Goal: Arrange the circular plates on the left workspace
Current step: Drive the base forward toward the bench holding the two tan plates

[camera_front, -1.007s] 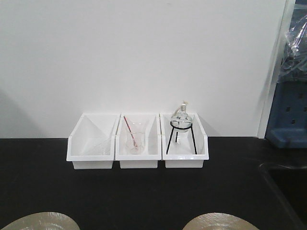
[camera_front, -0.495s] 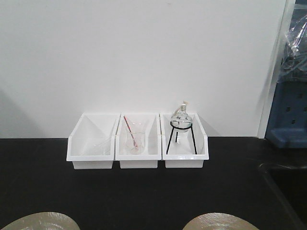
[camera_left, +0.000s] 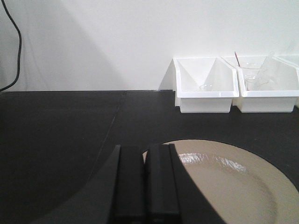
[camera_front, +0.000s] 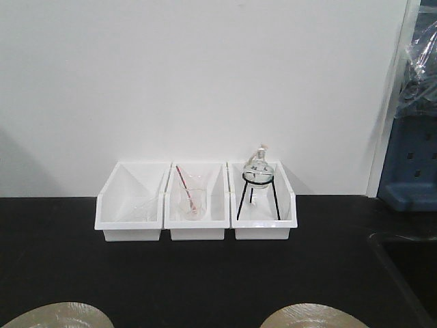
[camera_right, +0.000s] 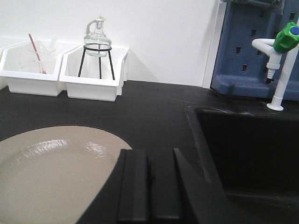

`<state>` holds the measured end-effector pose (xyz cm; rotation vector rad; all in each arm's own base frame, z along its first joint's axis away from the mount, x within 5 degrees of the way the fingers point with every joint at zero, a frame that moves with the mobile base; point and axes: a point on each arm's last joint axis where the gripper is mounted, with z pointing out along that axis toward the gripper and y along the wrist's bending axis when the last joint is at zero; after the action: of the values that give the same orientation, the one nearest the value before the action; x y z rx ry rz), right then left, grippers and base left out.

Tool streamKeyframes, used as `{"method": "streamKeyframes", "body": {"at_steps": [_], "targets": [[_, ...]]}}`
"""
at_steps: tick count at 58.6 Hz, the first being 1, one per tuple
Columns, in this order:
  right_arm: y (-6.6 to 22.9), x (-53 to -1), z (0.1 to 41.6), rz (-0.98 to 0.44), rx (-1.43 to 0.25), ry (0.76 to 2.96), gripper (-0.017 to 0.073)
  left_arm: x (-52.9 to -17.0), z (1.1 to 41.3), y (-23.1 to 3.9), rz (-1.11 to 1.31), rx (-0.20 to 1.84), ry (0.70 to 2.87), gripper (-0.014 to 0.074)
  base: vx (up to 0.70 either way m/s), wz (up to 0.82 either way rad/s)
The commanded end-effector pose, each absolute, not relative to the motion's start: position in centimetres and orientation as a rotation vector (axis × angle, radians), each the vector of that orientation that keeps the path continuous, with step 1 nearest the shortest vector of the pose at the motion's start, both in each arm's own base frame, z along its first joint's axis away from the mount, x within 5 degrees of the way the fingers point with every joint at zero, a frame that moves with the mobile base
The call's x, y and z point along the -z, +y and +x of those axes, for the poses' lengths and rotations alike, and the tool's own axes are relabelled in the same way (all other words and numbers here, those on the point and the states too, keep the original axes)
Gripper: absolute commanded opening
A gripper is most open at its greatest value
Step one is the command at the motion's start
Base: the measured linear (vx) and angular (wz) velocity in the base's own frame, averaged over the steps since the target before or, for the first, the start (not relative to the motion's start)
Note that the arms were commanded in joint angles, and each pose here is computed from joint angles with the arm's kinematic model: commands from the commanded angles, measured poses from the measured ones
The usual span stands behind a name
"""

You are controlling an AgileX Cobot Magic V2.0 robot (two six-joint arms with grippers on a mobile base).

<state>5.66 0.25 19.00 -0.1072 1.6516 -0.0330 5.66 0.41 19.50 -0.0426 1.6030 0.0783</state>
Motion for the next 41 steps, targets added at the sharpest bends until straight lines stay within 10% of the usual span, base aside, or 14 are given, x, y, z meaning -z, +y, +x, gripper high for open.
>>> {"method": "streamKeyframes", "body": {"at_steps": [1, 41], "targets": [[0.2, -19.8, 5.6, -0.107, 0.042, 1.544, 0.0002, -19.9, 5.6, 0.4, -0.053, -0.071, 1.521, 0.0002, 0.00, 0.00], [0.1, -26.7, 4.1, -0.023, -0.019, 1.181, 0.0002, -27.2, 3.8, 0.3, -0.204, 0.134, 1.243, 0.0002, 0.00, 0.00]]}}
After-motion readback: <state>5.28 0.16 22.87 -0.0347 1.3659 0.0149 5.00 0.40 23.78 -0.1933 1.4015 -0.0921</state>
